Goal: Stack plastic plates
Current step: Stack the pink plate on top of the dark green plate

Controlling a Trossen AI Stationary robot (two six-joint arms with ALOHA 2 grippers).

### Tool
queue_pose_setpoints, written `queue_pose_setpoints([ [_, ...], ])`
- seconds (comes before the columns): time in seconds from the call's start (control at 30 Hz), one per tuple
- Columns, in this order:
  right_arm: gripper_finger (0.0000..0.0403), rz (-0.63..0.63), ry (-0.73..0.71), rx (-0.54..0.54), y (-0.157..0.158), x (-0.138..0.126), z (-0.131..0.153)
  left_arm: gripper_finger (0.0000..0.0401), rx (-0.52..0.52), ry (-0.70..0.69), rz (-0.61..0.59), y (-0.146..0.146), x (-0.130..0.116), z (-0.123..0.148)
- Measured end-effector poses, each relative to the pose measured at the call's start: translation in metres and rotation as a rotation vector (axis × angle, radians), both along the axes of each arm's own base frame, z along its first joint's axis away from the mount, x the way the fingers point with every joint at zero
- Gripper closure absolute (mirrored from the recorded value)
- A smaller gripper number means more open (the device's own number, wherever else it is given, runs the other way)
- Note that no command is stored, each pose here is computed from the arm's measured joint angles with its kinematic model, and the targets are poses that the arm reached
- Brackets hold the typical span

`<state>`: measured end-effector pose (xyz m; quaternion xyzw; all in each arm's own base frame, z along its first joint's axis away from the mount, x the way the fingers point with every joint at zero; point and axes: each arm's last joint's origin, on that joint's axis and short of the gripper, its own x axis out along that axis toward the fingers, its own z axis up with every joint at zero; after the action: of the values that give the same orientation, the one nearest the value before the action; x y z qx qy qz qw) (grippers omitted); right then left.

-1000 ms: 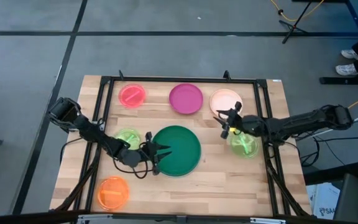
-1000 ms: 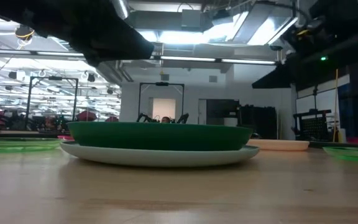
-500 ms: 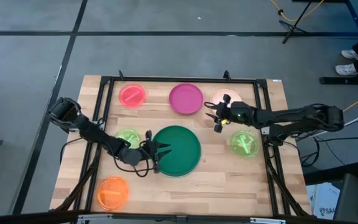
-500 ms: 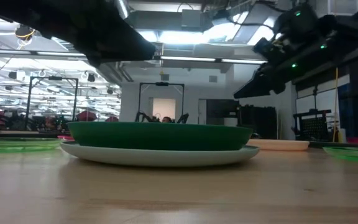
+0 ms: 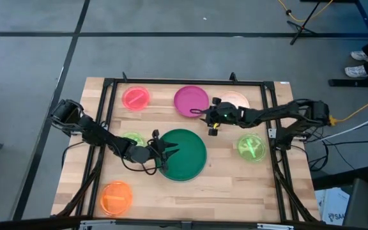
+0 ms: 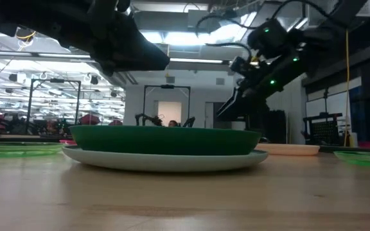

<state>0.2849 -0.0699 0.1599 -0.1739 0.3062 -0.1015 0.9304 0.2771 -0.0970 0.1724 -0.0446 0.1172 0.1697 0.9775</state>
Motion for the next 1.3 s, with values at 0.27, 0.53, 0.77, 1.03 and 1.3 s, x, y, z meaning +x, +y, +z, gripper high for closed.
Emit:
queue_pose_setpoints([
  [0.27, 0.0247, 0.021, 0.137, -0.011, -0.007, 0.026, -0.014, 0.0303, -0.015, -0.003, 0.004, 0.000, 0.000, 0.000],
  [0.53, 0.0247, -0.036, 0.216, 0.011, -0.028, 0.036, -0.033, 0.0303, -0.015, 0.003, 0.004, 0.000, 0.000, -0.001],
  [0.77, 0.0247, -0.039, 0.244, 0.055, -0.040, 0.035, -0.046, 0.0303, -0.032, 0.003, 0.010, 0.000, -0.001, -0.002],
  [1.03, 0.0275, -0.044, 0.229, 0.049, -0.042, 0.035, -0.046, 0.0303, -0.033, 0.003, 0.015, 0.001, 0.000, -0.002],
  [1.3, 0.0332, -0.025, 0.213, 0.059, -0.042, 0.037, -0.045, 0.0303, -0.052, 0.011, -0.042, 0.000, 0.000, -0.002],
])
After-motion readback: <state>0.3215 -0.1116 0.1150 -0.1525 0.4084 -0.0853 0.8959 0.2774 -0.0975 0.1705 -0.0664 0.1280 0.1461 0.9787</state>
